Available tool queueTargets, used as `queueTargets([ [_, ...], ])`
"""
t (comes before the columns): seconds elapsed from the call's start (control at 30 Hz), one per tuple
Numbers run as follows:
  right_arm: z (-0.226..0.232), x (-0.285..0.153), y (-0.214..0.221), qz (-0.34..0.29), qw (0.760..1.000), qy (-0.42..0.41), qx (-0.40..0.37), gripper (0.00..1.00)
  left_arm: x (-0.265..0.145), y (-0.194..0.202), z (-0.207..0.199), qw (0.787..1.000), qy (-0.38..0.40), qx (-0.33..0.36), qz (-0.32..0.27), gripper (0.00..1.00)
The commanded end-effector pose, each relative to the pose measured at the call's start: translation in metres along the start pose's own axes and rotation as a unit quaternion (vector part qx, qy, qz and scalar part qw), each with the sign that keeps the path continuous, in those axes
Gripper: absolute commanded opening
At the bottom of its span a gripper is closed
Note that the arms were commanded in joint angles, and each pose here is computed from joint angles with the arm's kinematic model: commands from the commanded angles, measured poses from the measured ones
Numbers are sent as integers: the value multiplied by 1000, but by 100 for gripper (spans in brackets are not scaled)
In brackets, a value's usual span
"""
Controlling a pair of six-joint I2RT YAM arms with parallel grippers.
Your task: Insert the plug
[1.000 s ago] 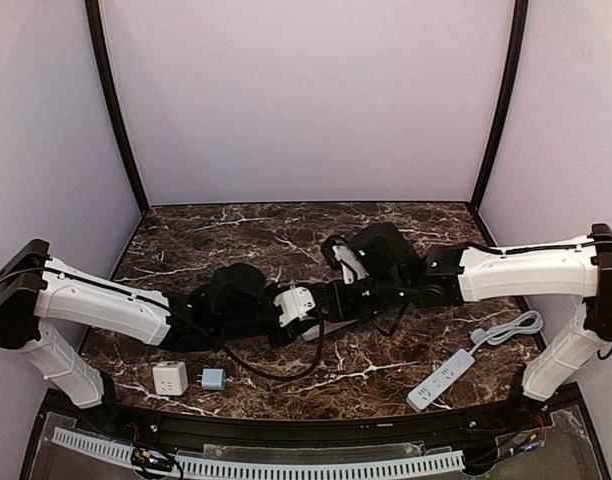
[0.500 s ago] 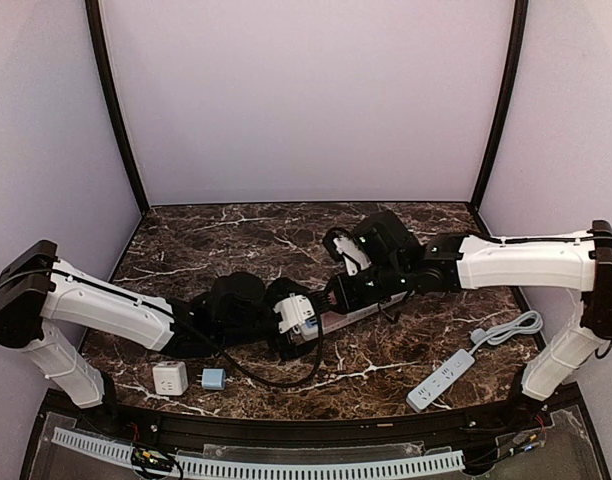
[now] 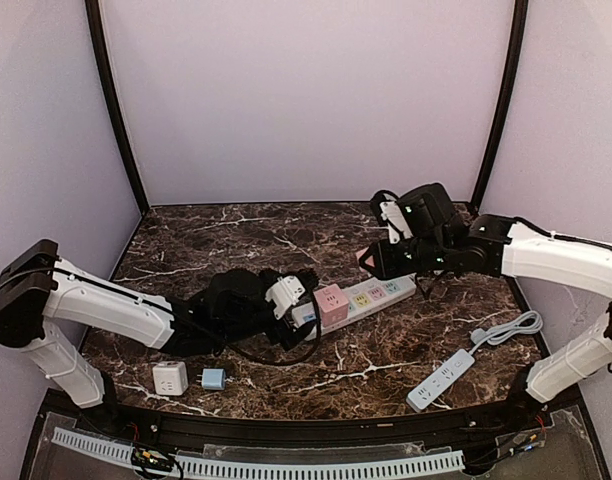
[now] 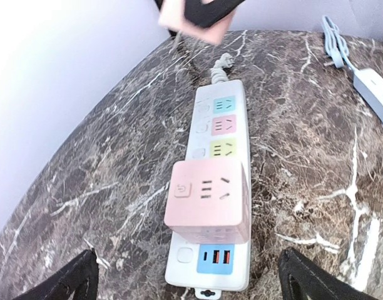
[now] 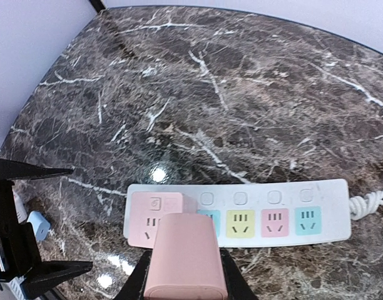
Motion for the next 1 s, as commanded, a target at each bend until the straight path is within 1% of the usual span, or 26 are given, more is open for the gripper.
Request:
queueTargets([
  [0.0,-22,-15,6,-14,995,102,10,0,10,-11,5,991,-43,-123,26,100],
  [0.03,-24,-17,7,-17,994,110,12,0,15,-8,4,985,-52,-160,40,100],
  [0.07,-26,-19,7,-20,993,117,15,0,18,-12,6,980,-69,-179,47,100],
  [0.1,-27,-21,7,-23,992,121,17,0,21,-9,6,970,-80,-222,51,100],
  [0.17,-28,-24,7,-30,992,124,21,0,23,1,6,957,-105,-265,51,100],
  [0.23,-28,-27,6,-38,992,122,24,0,24,7,2,950,-126,-282,48,100],
  [0.4,-29,-32,6,-49,991,124,25,0,32,6,-18,948,-144,-281,46,100],
  [0.53,-29,-36,6,-56,991,120,25,0,38,2,-28,947,-129,-291,35,100],
  [0.7,-29,-40,6,-61,991,120,22,0,48,-9,-40,951,-125,-281,32,100],
  [0.97,-28,-46,7,-69,991,109,19,0,68,-16,-52,931,-173,-322,-19,100],
])
Point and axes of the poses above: each gripper's point midway between its finger pads, its own x axis out along the fingers, its own z axis along the line the jaws close on, y = z × x, the point moved 10 cm from there along -x, back along the fingers, and after that the axes turned 15 degrees about -x, right-handed, at the moved point
